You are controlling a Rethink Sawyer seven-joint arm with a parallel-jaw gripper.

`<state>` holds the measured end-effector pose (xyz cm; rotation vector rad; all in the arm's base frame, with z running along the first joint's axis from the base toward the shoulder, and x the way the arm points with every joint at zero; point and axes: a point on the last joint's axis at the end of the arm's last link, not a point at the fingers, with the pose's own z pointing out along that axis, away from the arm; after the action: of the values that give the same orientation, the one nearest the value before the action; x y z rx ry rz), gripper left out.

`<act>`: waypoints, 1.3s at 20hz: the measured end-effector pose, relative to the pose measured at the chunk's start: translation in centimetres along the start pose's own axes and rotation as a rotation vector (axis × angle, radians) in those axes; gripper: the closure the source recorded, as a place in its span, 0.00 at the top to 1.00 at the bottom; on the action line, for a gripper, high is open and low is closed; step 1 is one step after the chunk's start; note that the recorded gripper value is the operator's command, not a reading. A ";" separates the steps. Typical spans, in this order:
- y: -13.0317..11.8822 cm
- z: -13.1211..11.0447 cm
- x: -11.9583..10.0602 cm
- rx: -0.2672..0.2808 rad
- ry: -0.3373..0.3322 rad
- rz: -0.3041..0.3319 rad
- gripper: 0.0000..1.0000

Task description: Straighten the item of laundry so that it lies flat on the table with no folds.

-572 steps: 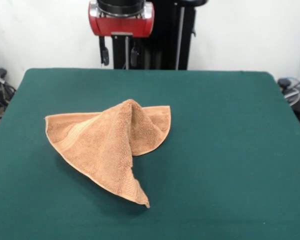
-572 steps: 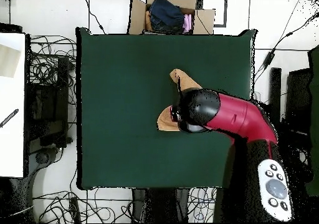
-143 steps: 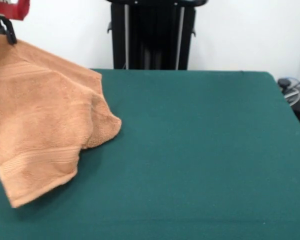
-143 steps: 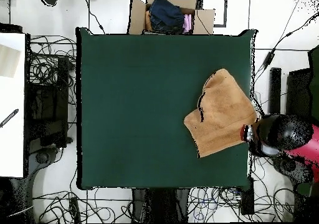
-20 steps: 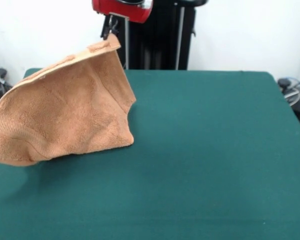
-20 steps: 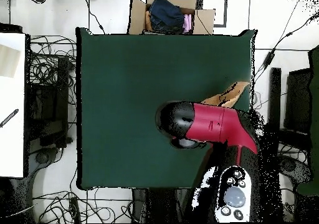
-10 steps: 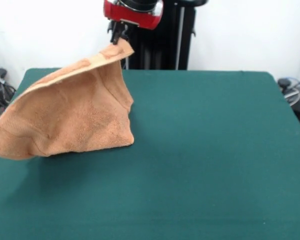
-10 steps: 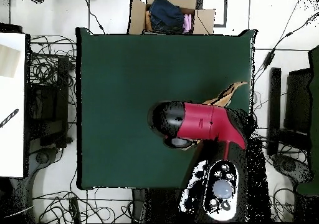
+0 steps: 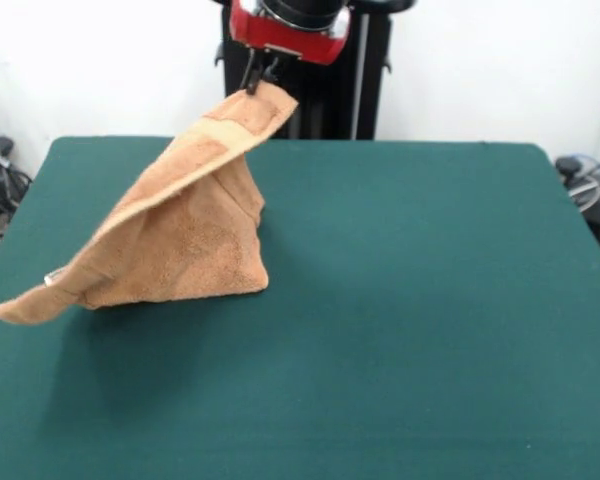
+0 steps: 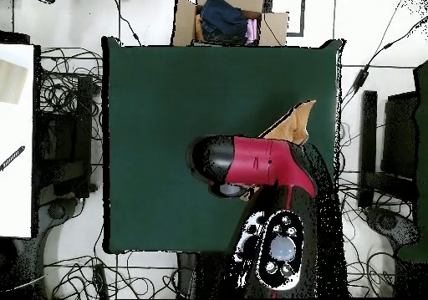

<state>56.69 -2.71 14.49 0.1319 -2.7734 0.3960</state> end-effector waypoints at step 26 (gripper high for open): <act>5.1 2.0 -1.3 0.049 0.047 0.104 0.00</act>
<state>56.62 1.64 10.91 -0.0095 -2.7323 0.4876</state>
